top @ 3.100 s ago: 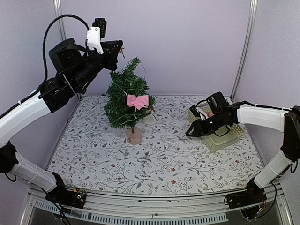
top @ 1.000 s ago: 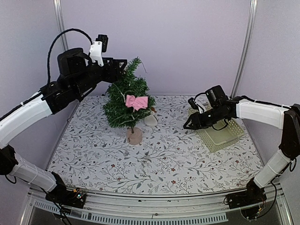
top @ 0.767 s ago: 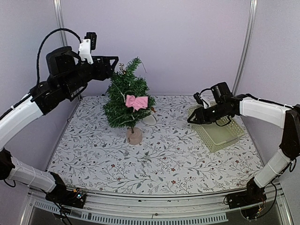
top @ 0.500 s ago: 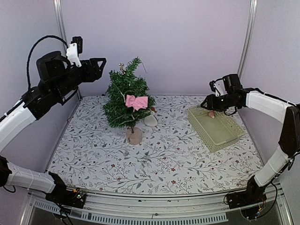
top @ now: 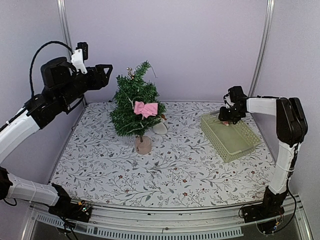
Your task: Decorate the small christmas tree
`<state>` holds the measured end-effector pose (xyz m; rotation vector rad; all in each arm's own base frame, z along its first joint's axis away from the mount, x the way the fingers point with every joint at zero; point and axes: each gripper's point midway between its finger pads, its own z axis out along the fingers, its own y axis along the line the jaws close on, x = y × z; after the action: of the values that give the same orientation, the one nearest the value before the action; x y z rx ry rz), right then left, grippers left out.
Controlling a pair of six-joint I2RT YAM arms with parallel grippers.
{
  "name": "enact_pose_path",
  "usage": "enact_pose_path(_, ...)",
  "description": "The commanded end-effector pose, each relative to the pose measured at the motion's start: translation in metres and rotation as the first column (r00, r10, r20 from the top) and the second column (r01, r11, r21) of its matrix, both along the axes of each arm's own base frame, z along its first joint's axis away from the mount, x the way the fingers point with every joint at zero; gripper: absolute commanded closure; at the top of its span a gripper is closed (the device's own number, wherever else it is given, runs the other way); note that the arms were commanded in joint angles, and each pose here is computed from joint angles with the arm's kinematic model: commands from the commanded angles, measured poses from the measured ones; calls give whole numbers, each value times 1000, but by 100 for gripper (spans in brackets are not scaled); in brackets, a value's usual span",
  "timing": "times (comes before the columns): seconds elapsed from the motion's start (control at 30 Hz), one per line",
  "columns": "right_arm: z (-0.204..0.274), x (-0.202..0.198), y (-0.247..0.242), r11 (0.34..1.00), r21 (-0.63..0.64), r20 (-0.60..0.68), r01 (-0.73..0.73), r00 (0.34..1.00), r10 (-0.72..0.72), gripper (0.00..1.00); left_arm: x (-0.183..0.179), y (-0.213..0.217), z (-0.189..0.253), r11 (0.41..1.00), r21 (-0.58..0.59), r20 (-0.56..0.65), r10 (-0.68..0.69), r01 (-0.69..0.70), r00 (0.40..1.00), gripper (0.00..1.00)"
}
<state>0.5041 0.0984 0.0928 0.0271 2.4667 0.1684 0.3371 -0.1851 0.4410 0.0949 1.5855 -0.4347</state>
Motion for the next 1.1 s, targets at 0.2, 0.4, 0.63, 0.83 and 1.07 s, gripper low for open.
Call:
enact_pose_path(0.2,-32,32,-30,990,-140,-9,24,1000,-26,55,4,3,-8,1000,10,-14,9,-8,1000,33)
enact_pose_path(0.4,-50,40,-31,989,-146,-33,15,999,-20,58,4,4,-11,1000,17,-19,14,-13,1000,33)
enact_pose_path(0.63,-66,47,-40,987,-158,-52,18,998,-27,65,1,7,-12,1000,21,-26,14,-13,1000,33)
enact_pose_path(0.83,-75,47,-48,985,-168,-66,26,997,-38,79,-2,10,-14,1000,18,-30,17,-17,999,34)
enact_pose_path(1.07,-52,44,-38,994,-113,-52,6,999,-11,98,-6,11,-18,1000,22,-33,11,-10,999,34)
